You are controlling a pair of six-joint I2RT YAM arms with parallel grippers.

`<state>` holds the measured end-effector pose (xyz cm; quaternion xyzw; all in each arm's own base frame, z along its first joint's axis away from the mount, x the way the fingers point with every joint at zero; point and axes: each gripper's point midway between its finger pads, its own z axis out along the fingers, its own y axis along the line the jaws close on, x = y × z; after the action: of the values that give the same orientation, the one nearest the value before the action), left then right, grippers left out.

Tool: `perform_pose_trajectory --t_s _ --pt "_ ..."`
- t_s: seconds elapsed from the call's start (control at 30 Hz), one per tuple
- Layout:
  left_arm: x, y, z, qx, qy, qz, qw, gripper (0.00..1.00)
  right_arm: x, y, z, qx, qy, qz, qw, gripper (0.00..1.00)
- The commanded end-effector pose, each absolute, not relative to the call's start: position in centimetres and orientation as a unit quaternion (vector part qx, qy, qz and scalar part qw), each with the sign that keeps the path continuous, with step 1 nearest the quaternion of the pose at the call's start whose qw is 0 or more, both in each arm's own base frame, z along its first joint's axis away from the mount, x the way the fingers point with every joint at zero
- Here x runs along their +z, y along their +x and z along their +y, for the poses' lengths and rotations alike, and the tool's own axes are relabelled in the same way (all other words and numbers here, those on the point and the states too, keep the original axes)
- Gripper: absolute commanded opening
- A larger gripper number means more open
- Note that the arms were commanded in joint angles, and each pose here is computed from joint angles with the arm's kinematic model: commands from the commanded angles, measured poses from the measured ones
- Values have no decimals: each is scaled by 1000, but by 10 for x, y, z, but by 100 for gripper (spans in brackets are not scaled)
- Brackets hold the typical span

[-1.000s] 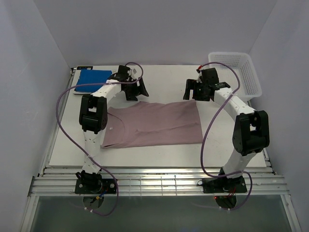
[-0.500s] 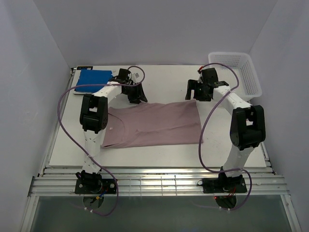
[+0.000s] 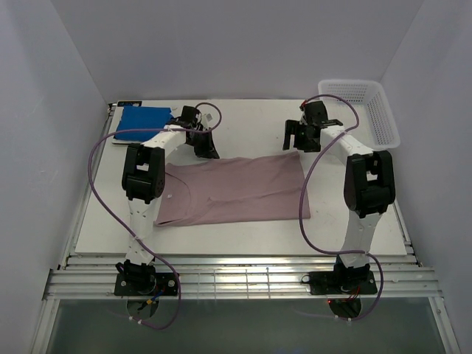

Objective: Fold and stack the tank tops
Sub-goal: Fold the tank top

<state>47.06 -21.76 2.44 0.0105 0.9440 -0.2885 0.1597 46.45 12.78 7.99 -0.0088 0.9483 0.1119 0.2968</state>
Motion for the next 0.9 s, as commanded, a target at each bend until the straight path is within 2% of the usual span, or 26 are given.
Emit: perform_pose_trajectory --t_s 0.0,0.3,0.67,0.7,0.77,0.8,0.87 --pt "49 491 -220 -281 18 937 205 0 89 489 121 88 -9 942 325 91" --pt "70 504 -227 -305 28 920 246 0 69 495 120 74 -7 947 313 100" --pt "70 501 -224 -298 33 920 251 0 42 492 116 56 18 954 295 67" --pt "69 500 -224 -298 35 920 251 0 39 492 115 53 18 954 293 60" --pt "70 501 -223 -295 35 921 254 0 36 492 111 45 23 955 292 54" --pt "69 501 -223 -295 35 921 253 0 36 493 111 44 23 955 292 45" --pt "69 501 -222 -292 34 921 254 0 34 493 111 44 26 955 291 38"
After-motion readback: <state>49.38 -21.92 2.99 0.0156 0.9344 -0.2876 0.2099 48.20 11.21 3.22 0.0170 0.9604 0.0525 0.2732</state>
